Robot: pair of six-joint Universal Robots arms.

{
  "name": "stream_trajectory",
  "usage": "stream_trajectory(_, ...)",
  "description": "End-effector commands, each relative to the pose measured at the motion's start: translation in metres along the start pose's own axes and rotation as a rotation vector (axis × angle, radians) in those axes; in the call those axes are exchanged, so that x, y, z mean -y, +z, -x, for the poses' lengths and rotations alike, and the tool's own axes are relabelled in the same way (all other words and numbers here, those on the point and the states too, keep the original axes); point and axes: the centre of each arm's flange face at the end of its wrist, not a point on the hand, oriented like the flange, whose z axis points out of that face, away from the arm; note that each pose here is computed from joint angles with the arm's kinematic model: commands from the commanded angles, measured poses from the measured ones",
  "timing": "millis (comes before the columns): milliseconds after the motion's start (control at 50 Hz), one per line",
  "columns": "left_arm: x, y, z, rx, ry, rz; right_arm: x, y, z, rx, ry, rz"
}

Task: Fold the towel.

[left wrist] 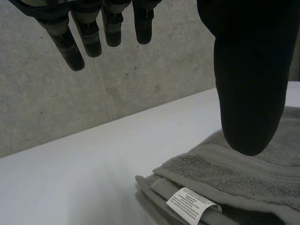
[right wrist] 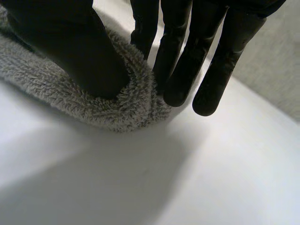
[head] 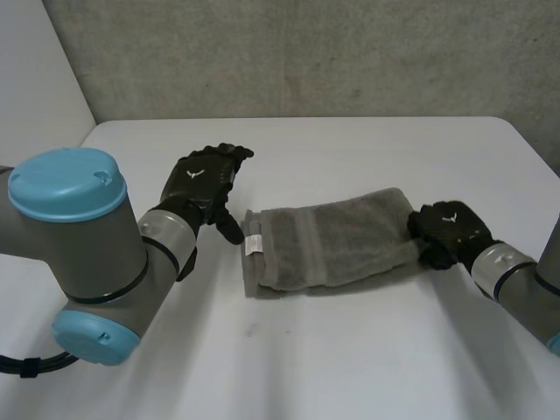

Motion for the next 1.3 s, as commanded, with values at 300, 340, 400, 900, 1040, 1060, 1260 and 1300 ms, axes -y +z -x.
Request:
stream_trajectory(300,0.015,-0.014,0.017,0.047,-0.012,-0.03,0.097,-0.007,0.179,0.381,-0.325,-0.372)
stream_trajectory(340,0.016,-0.014,0.019,0.052,-0.015,-0.034,0.079,-0.008,0.212,0.45,-0.38,-0.354)
stream_trajectory(400,0.016,-0.013,0.023,0.068,-0.02,-0.031,0.063,-0.005,0.227,0.482,-0.402,-0.322)
stream_trajectory(900,0.032,0.01,-0.011,-0.002,-0.163,0.032,0.11,-0.031,0.088,0.063,0.174,-0.099)
stream_trajectory(1040,-0.007,0.027,-0.044,-0.033,-0.136,0.205,0.101,-0.019,0.058,0.179,0.452,-0.042)
stream_trajectory(1060,-0.018,0.033,-0.045,-0.011,-0.128,0.243,0.101,-0.019,0.058,0.18,0.452,-0.042)
stream_trajectory(1260,-0.066,0.044,-0.028,0.19,-0.06,0.342,0.067,0.025,0.071,0.275,0.474,0.026)
stream_trajectory(1300,-0.078,0.043,-0.024,0.203,-0.052,0.375,0.063,0.031,0.074,0.281,0.456,0.03)
